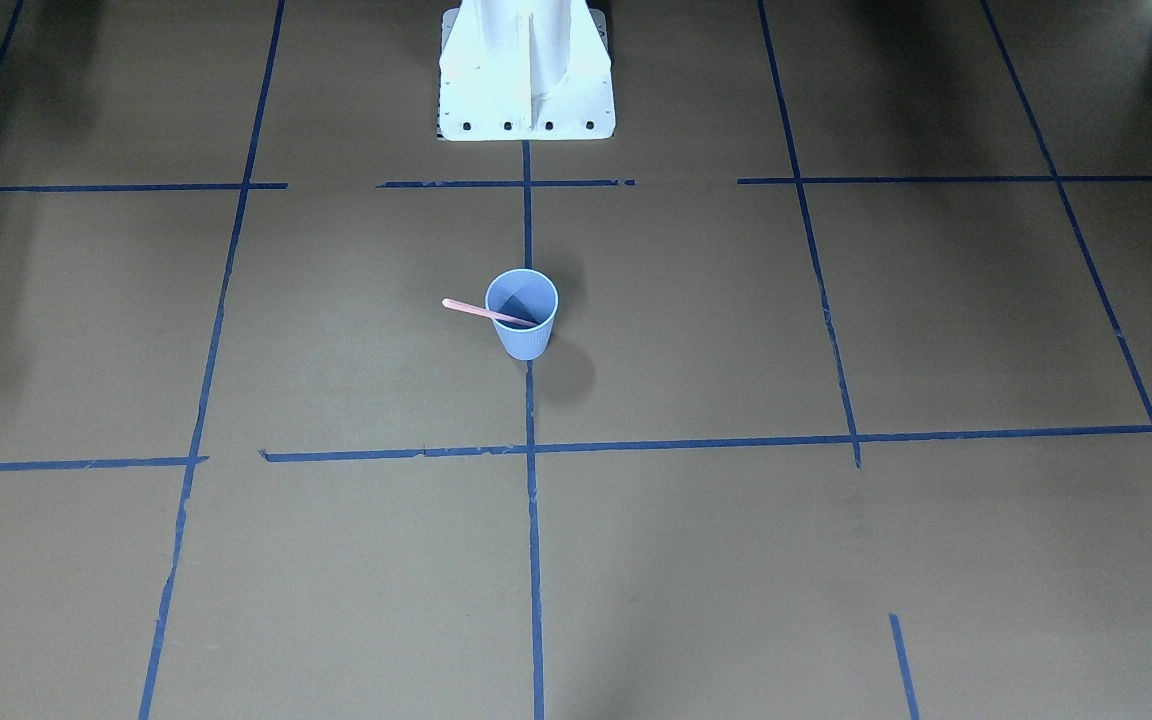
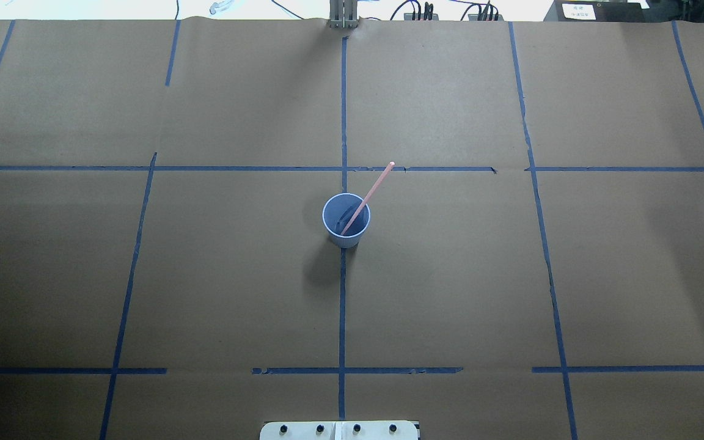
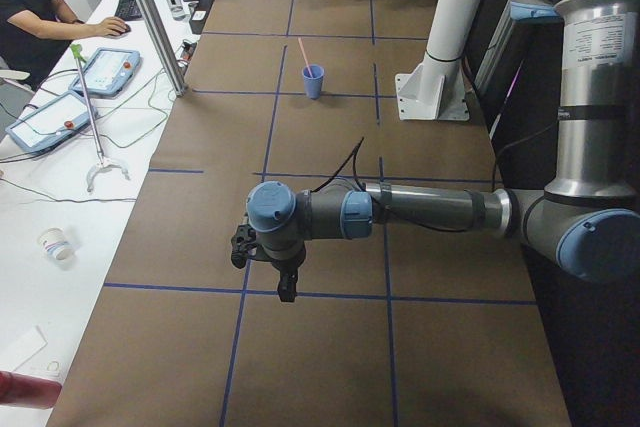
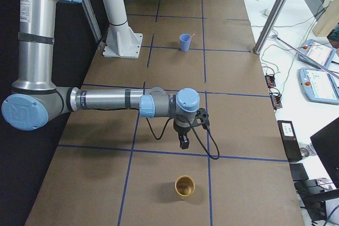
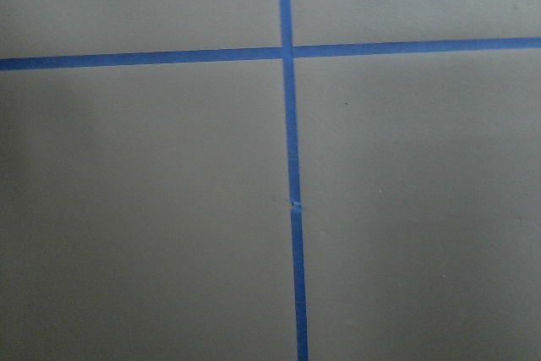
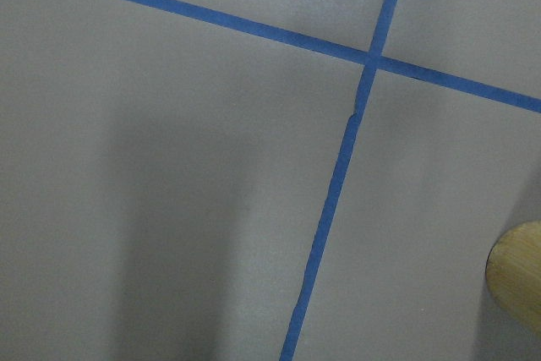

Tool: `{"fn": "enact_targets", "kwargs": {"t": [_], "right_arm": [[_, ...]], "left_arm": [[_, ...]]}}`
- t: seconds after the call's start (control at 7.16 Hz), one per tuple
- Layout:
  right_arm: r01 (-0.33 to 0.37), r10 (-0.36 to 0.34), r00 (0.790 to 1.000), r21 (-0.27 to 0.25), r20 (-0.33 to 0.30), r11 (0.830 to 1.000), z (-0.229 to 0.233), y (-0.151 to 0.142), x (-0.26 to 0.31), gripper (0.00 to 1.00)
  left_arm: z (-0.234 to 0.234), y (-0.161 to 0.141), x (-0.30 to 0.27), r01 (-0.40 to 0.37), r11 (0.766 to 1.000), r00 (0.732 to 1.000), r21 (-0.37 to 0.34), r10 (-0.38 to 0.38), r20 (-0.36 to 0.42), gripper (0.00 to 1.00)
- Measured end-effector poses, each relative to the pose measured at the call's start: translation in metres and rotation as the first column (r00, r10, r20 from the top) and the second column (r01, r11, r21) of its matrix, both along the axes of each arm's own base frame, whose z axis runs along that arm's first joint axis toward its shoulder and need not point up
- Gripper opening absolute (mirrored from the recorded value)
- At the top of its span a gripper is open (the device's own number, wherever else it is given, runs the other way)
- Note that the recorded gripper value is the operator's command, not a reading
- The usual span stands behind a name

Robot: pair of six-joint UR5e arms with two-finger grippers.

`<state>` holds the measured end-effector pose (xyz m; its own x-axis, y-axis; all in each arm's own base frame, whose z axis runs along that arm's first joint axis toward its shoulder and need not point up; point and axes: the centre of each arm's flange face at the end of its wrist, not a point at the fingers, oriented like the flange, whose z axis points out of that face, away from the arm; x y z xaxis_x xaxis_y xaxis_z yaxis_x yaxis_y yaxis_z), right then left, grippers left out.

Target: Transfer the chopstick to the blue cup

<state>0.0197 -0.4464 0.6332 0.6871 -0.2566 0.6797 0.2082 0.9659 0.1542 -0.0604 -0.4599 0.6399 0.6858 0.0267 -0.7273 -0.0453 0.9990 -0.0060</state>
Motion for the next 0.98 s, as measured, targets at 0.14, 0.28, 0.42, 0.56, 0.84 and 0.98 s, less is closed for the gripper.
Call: {"fn": "enact_targets", "kwargs": {"t": [0.14,0.28,0.42,0.56,0.84,0.98], "right_arm": [[-0.009,0.009,1.000,-0.007,0.000,1.000,-0.001,0.000,0.000,1.00],[-0.013,0.013,1.000,-0.013,0.000,1.000,0.000,0.000,0.000,1.00],[-0.015,0.015,1.000,-0.019,0.000,1.000,0.002,0.001,0.000,1.00],[-0.019,0.019,1.000,-0.024,0.000,1.000,0.004,0.002,0.002,1.00],[-0.044,0.044,0.999,-0.026,0.001,0.999,0.004,0.005,0.012,1.00],[-0.052,0.053,0.999,-0.025,0.001,0.998,0.003,0.005,0.016,1.00]], "left_arm": [[0.000,-0.001,0.000,0.002,1.000,1.000,0.002,-0.002,0.001,1.00],[0.000,-0.002,0.000,0.003,1.000,1.000,0.010,-0.003,0.000,1.00],[-0.001,-0.004,0.001,0.003,1.000,1.000,0.022,-0.003,0.000,1.00],[-0.003,-0.005,0.001,0.003,1.000,1.000,0.031,-0.003,0.002,1.00],[-0.007,-0.007,0.001,0.002,0.999,1.000,0.043,-0.003,0.006,1.00],[-0.009,-0.007,0.001,0.002,0.999,1.000,0.047,-0.002,0.005,1.00]]}}
